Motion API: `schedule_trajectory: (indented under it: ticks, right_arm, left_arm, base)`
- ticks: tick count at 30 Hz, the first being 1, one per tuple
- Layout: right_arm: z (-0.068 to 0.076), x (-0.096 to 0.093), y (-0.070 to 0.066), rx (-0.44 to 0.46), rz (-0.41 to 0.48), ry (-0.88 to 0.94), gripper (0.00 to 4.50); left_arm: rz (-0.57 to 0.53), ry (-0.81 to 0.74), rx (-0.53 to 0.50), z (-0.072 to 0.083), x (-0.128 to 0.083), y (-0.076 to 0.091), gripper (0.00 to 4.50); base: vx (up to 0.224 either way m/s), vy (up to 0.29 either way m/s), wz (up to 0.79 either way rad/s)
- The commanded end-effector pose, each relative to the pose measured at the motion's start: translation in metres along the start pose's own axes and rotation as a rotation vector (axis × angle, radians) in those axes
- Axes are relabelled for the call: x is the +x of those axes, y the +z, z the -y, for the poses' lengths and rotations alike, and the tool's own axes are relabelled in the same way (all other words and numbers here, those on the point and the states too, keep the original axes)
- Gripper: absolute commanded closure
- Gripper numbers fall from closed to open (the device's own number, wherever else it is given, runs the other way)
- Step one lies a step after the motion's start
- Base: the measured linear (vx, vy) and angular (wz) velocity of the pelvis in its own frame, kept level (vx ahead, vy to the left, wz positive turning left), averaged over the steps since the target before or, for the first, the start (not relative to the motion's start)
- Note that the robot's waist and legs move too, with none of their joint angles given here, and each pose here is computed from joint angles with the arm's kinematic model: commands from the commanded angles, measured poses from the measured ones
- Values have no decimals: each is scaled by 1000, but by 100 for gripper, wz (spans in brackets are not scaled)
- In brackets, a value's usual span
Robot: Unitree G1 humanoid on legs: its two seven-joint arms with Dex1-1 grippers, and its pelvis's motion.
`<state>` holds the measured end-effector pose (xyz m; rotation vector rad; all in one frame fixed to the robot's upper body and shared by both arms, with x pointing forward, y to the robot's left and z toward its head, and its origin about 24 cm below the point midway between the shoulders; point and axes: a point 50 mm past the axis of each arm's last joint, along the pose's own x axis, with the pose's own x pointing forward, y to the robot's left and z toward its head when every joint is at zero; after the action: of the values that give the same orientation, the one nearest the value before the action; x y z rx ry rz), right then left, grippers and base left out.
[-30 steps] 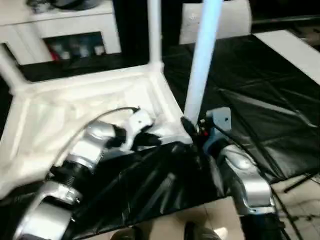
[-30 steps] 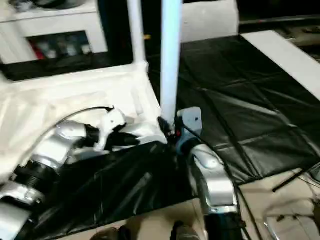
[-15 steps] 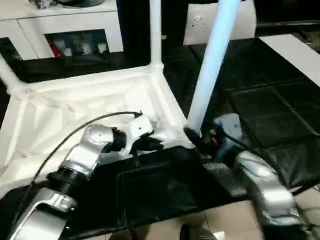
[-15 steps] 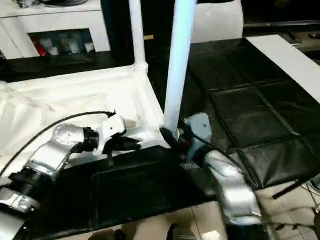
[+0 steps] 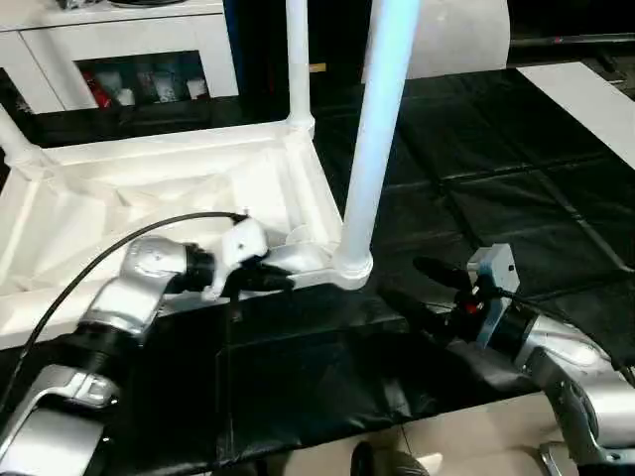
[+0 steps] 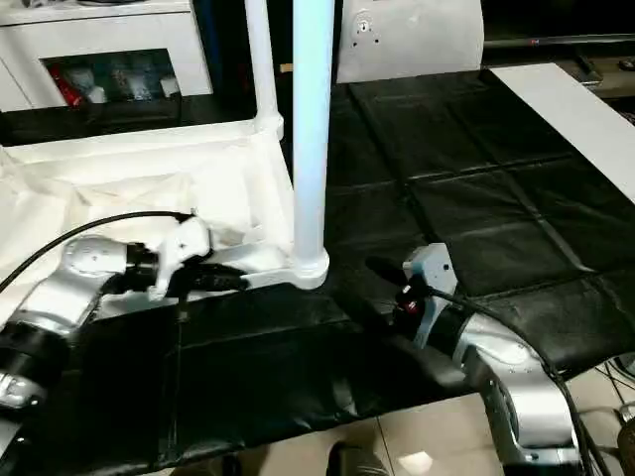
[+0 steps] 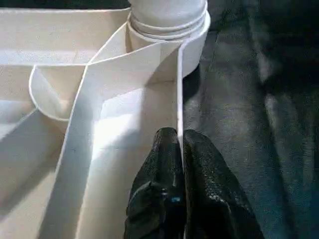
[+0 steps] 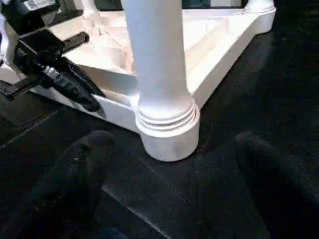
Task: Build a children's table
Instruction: Rotate leg to tighten
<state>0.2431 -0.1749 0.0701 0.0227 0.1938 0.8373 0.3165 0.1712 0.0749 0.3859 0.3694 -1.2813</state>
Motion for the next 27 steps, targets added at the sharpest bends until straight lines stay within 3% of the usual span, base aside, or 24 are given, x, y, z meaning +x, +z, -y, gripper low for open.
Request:
schedule_trajectory:
  ticks: [1,3,5,12,27]
  right_arm:
    - [-3,0,2,6,8,17,1]
    - [-7,1,2,9,9,41,0]
    - [-8,1,2,2,6,44,0]
    - [-9,2,4,-8,5,45,0]
    - [-11,2,0,-20,-17,62,0]
  left_arm:
    - [55,-9,-1,-1,-4,7,389]
    - [94,-6,-9,0,1,12,352]
    - [108,-1,-14,-1,4,13,350]
    - [105,9,13,1,23,20,279]
    - [1,115,19,-14,44,16,279]
  base:
    - [0,0,0]
    - [0,0,0]
    - [0,0,0]
    - [0,0,0]
    - [0,0,0]
